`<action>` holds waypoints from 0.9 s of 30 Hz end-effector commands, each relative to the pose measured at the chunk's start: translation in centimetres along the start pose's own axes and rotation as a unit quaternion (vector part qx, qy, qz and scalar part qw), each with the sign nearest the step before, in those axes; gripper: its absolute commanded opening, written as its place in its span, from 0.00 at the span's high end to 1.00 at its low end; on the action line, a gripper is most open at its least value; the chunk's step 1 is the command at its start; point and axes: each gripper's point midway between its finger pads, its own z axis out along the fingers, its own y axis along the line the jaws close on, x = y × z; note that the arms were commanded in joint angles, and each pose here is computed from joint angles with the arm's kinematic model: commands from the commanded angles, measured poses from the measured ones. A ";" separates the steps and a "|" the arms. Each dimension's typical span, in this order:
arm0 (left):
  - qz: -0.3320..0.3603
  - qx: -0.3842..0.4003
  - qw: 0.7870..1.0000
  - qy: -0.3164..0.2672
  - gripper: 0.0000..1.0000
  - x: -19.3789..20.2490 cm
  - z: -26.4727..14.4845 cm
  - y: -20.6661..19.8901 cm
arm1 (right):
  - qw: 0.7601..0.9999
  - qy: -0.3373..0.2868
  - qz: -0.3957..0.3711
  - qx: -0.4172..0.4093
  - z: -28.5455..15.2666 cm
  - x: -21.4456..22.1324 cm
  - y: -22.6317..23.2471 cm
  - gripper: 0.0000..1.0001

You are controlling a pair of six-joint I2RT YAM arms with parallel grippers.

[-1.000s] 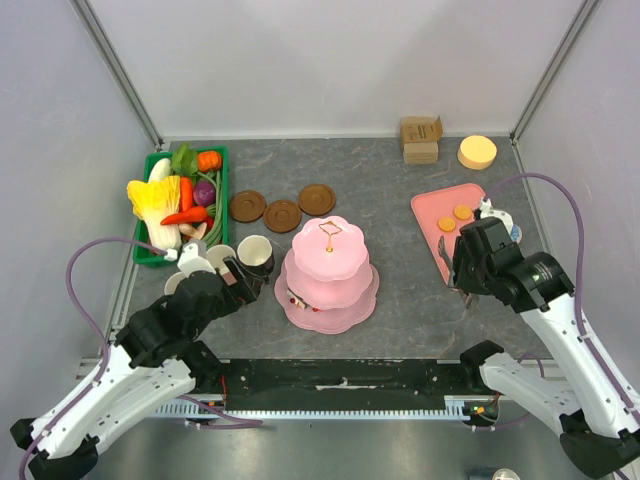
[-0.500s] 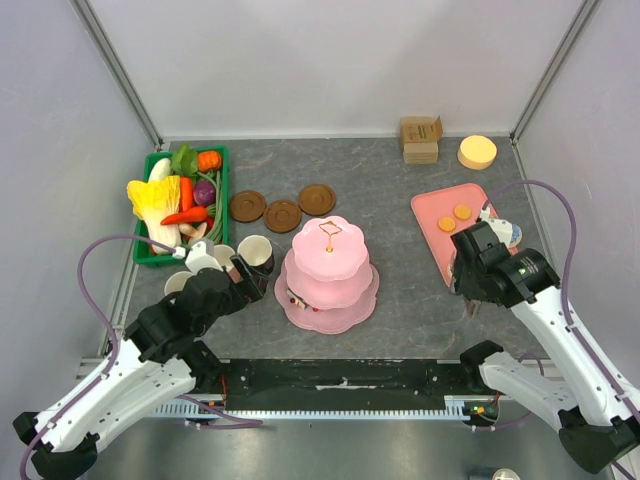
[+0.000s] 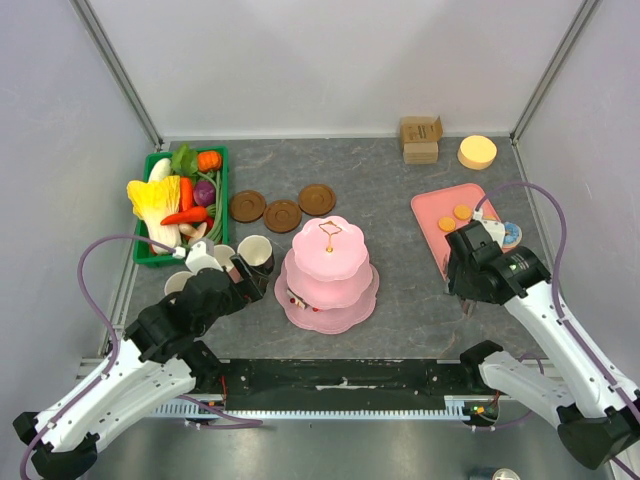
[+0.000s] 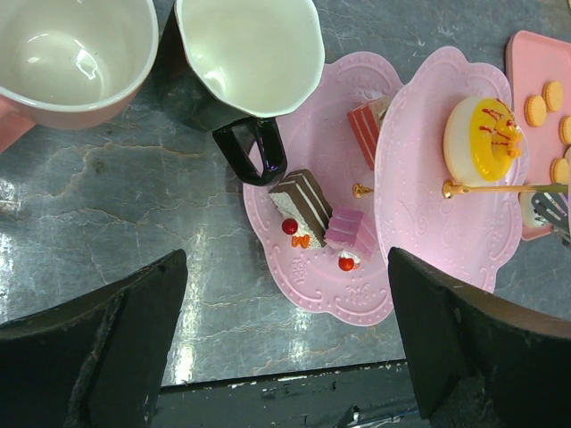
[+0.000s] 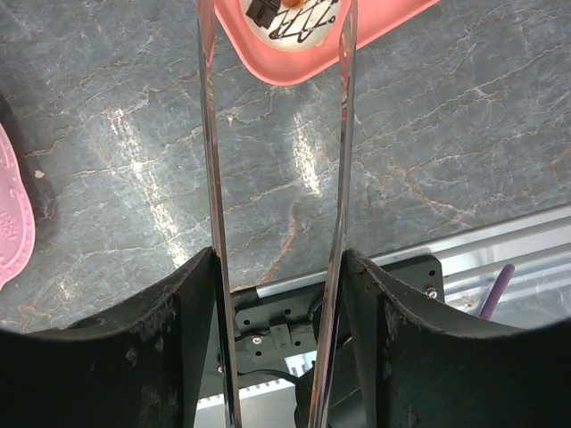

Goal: Serve the afternoon tea

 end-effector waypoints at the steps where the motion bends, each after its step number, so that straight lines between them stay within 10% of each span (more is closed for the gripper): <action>1: 0.004 0.012 1.000 -0.010 0.01 -0.3 0.2 -0.5 | 1.000 -0.017 0.015 0.009 0.3 -0.7 0.0 0.36; 27: 0.003 0.008 1.000 -0.012 0.01 -0.3 0.3 -0.3 | 0.998 -0.046 0.029 0.014 1.3 -1.9 0.4 0.54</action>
